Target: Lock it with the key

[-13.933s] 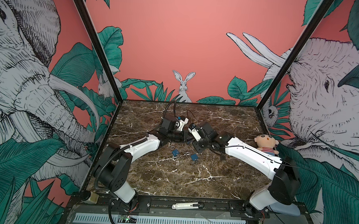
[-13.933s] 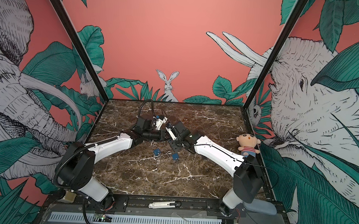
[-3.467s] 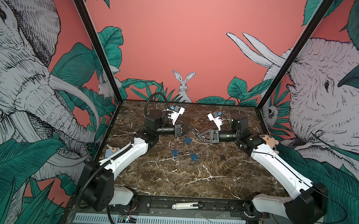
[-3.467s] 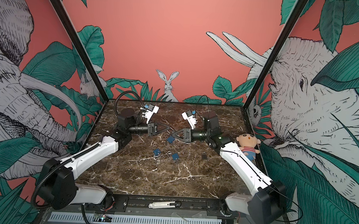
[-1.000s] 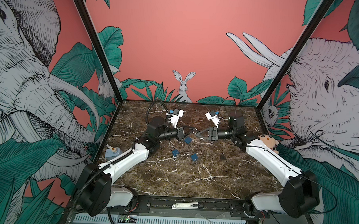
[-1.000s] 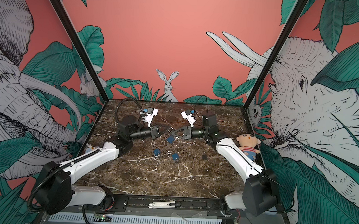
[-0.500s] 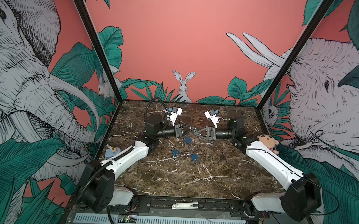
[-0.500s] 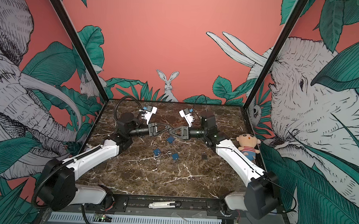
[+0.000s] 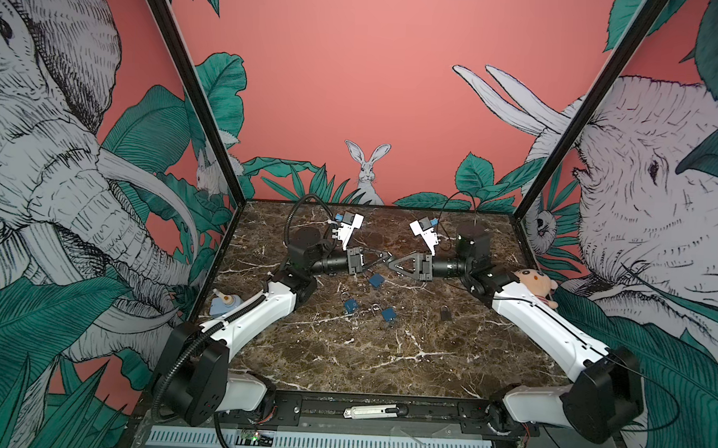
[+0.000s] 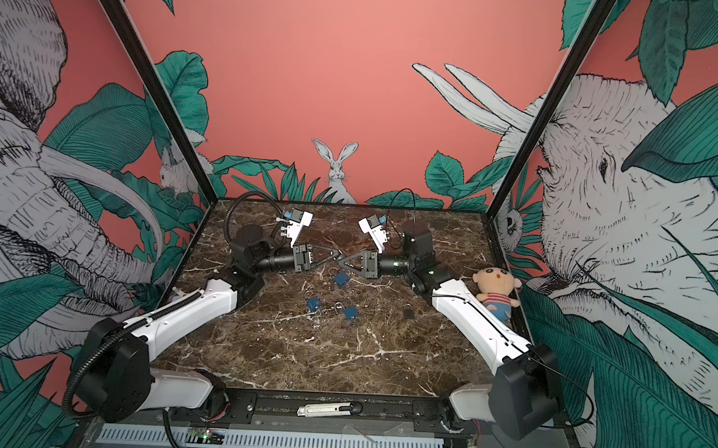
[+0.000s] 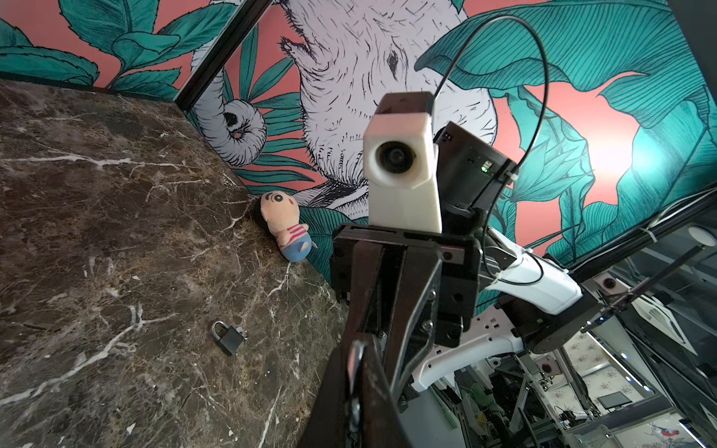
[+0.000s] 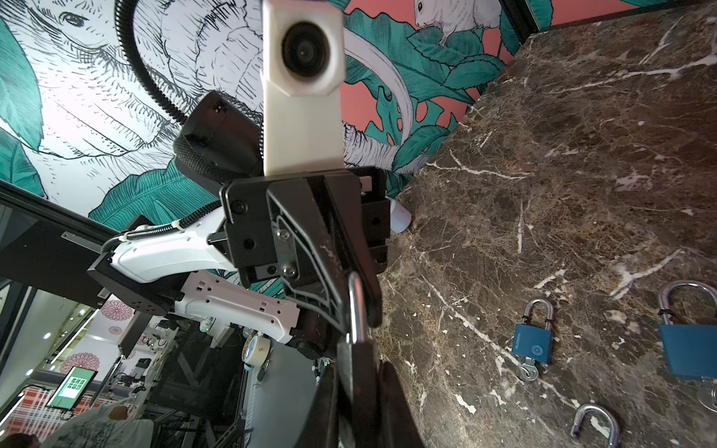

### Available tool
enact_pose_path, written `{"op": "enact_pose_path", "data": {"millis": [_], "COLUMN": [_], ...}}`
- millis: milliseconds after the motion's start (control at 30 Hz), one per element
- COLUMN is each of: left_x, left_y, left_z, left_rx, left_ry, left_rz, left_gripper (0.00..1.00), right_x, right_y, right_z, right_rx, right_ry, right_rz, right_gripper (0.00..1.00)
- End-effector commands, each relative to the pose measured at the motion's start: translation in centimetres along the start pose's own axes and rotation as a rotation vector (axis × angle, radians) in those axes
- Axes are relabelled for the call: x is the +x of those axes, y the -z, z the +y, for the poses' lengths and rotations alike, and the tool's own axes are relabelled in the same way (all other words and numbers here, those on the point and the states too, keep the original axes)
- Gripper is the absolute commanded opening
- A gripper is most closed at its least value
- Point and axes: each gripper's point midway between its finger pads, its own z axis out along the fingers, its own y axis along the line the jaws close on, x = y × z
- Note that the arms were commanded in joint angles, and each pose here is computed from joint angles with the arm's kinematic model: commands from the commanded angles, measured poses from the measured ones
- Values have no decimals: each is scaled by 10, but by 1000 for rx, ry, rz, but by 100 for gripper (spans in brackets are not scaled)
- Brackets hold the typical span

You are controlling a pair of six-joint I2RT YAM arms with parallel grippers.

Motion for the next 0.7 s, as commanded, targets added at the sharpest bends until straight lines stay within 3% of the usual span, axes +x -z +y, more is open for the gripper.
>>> {"op": "enact_pose_path", "data": {"millis": [0,133,200,367,667], "left_x": [6,5,3,-10,-24], "left_y": [3,4,6,15,18], "left_z": [-6,-6,-2,10,1], "left_rx": [11,8,-7,-52,-24], "left_ry": [5,1,0,11,-2], "left_rz": [6,-4,-17,-79,-91], "left_gripper": [0,0,0,0,0], "right_x": [-16,-16,-15,-14,-10], "right_y": [3,3,4,14,24], "right_z": [16,13,10,5,-10], "right_rx": [-19,-12,-5,0,35], "right_ry": [101,94,89,68,41], "right_rz": [-55,-57,-59,-102,-120], "right_gripper": [0,0,23,39,46]}}
